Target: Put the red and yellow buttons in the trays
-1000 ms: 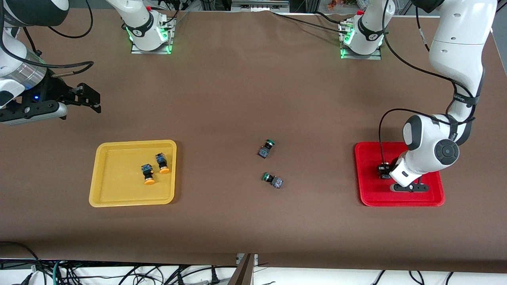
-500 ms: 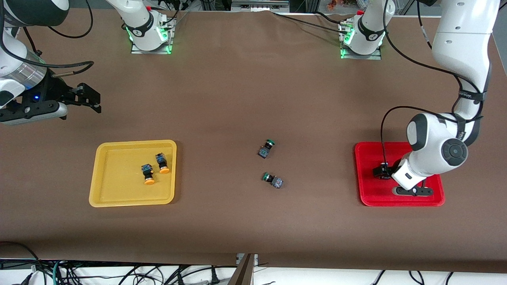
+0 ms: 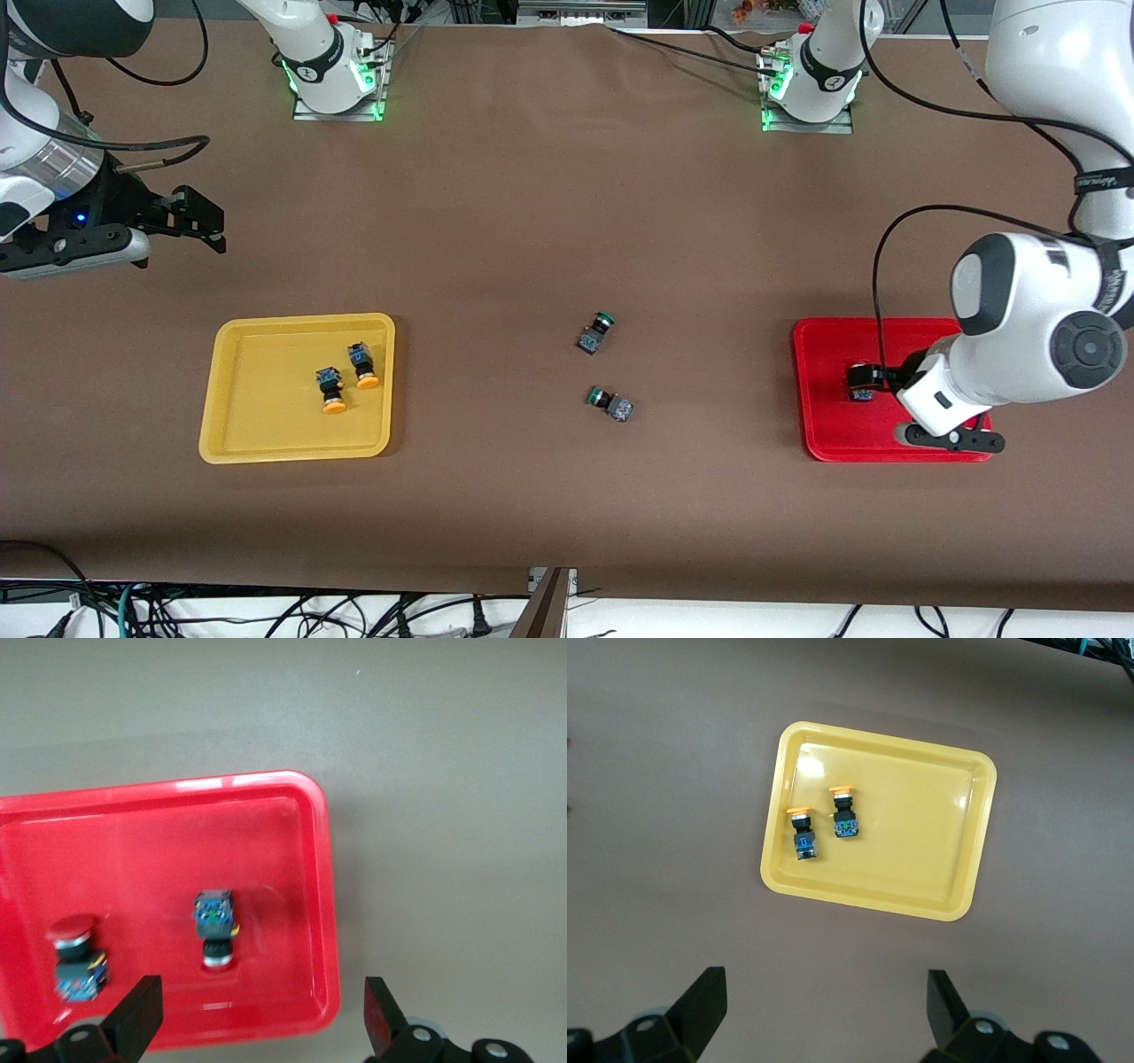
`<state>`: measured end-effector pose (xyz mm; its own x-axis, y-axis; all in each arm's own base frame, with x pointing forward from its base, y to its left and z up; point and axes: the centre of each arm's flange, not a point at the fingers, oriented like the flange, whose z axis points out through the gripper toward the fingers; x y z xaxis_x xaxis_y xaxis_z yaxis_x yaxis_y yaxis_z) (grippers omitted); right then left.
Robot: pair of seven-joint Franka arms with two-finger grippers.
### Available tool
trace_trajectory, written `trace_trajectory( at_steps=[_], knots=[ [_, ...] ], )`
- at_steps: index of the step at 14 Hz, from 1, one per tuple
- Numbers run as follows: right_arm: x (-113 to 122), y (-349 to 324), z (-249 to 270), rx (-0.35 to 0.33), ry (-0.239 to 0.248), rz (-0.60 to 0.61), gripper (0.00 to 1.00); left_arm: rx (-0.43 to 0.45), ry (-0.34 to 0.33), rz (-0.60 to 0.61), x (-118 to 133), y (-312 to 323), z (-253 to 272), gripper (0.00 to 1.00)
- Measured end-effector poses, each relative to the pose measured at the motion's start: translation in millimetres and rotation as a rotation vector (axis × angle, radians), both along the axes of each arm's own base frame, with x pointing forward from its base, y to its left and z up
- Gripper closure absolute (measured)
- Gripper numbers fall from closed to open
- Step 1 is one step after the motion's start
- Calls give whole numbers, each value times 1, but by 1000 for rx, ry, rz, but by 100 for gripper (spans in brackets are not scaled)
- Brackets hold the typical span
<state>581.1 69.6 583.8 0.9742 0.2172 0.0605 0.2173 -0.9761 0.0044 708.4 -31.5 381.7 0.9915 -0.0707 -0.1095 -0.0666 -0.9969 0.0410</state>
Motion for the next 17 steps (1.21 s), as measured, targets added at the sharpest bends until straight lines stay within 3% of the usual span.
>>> trace_trajectory(
  at_steps=[4,9,13,17],
  knots=[
    [0,0,0,0,0,0,0,8,-8,8,-13,8,71,0],
    [0,0,0,0,-1,0,0,12,-111,4,-54,6,192,0],
    [0,0,0,0,-1,0,0,22,-65,39,-91,4,227,0],
    [0,0,1,0,-1,0,0,38,17,84,-123,4,222,0]
  ],
)
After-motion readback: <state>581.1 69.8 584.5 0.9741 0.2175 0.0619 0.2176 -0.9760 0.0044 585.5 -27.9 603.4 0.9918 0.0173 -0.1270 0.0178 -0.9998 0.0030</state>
